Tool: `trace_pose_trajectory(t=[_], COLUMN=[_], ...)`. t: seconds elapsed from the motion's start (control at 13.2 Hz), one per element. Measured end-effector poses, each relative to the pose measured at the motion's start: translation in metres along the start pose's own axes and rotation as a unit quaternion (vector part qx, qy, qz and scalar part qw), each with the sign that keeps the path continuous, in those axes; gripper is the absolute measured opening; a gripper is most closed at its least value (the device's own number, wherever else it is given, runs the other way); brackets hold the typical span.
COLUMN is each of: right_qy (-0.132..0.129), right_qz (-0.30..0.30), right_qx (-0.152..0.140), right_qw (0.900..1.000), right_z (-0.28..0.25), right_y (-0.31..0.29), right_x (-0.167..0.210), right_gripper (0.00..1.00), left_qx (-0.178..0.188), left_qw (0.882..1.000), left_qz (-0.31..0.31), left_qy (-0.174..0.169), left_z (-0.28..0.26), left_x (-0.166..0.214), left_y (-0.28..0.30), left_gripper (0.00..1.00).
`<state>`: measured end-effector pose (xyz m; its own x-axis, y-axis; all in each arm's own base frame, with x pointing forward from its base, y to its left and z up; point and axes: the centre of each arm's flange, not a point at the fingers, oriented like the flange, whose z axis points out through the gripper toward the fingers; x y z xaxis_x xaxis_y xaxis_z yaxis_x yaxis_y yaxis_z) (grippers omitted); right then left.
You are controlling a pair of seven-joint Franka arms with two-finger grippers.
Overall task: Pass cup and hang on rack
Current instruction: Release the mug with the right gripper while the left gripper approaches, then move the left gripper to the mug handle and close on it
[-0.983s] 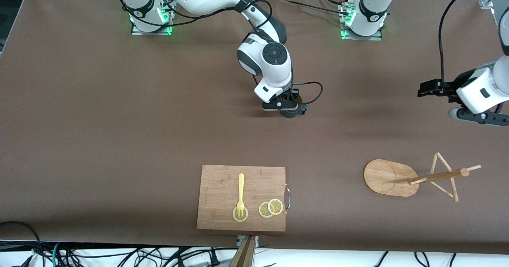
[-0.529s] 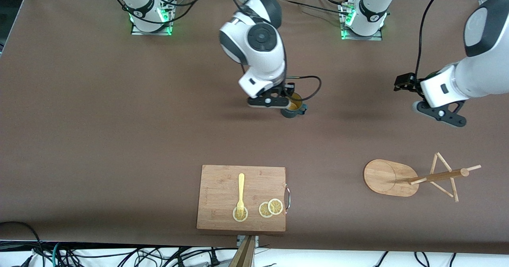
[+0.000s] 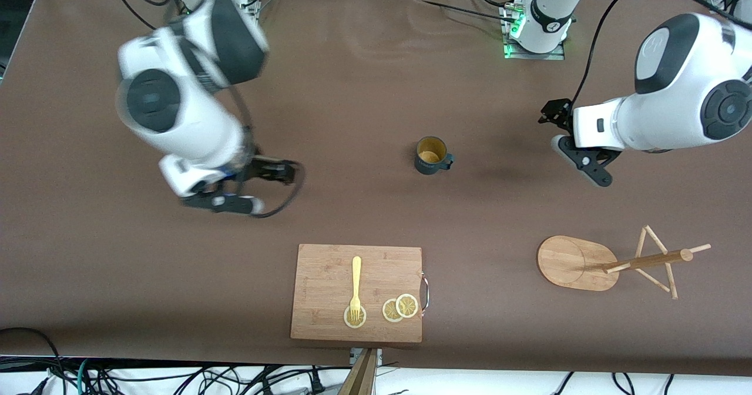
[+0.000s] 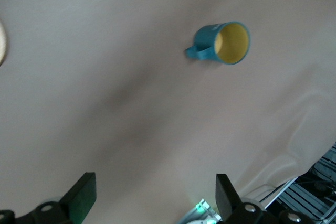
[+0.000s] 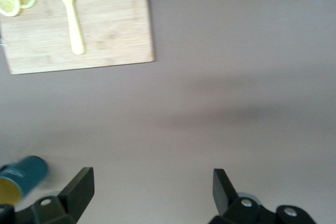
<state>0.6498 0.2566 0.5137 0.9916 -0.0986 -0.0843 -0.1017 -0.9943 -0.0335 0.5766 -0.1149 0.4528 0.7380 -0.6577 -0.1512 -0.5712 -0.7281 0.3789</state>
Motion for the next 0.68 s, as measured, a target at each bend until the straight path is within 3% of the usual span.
trace_pose_trajectory(t=[0.3, 0.68], right_qy=[0.005, 0.026], right_qz=[-0.029, -0.025], right_qx=[-0.015, 0.009], right_qw=[0.999, 0.999], right_z=[-0.058, -0.037], right_y=[0.116, 0.189], right_x=[-0.032, -0.089], right_gripper=[1.00, 1.00], left_qx=[-0.036, -0.058], left_qw=[0.991, 0.953], left_qz=[0.109, 0.250], left_qy=[0.064, 0.161], left_z=[0.051, 0.105], left_x=[0.015, 0.030], left_y=[-0.014, -0.042], left_gripper=[1.00, 1.00])
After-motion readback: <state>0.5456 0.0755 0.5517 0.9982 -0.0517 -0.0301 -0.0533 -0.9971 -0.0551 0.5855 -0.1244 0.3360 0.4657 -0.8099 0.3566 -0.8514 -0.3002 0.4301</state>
